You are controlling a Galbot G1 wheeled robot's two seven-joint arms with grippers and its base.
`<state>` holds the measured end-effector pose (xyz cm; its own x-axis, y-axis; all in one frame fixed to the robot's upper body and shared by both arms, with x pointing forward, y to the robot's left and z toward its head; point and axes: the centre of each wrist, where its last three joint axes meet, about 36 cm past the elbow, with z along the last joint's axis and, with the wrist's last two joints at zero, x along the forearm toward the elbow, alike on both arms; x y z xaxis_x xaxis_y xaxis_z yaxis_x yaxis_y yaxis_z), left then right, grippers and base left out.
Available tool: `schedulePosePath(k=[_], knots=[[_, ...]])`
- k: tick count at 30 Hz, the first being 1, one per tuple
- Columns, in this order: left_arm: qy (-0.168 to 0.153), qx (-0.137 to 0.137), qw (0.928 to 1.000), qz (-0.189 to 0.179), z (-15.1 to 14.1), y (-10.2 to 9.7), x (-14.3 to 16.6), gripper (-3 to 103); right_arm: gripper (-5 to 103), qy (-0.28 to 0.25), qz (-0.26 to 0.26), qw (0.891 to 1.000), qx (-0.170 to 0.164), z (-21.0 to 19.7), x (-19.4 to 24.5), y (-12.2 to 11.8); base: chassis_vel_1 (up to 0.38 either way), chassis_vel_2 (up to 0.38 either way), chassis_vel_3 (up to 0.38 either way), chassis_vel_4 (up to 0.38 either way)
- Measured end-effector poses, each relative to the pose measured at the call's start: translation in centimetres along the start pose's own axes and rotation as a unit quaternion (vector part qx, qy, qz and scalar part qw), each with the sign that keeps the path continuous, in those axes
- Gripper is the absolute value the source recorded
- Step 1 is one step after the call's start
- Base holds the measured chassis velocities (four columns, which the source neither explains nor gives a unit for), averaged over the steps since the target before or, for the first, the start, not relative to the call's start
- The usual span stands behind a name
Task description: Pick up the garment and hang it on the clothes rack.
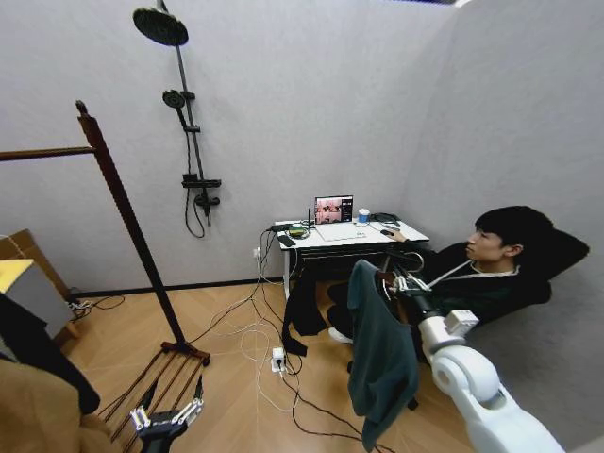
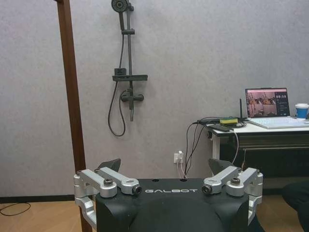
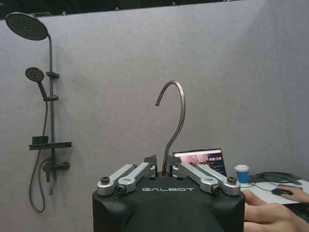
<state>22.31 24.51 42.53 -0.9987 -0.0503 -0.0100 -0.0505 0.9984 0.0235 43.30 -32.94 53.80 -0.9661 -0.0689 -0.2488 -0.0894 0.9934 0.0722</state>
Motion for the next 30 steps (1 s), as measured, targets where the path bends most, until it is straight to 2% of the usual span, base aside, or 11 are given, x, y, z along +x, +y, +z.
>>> schedulePosePath(k=[12,30], knots=[[0.0,0.0,1.0,0.0,0.0,0.0,0.0,100,10,0.0,-0.046,0.999,-0.019,0.0,-3.9,3.1,0.0,0.0,0.0,0.0],[0.0,0.0,1.0,0.0,0.0,0.0,0.0,100,10,0.009,-0.069,0.997,-0.03,0.4,-4.6,3.7,0.03,0.026,0.028,0.027]])
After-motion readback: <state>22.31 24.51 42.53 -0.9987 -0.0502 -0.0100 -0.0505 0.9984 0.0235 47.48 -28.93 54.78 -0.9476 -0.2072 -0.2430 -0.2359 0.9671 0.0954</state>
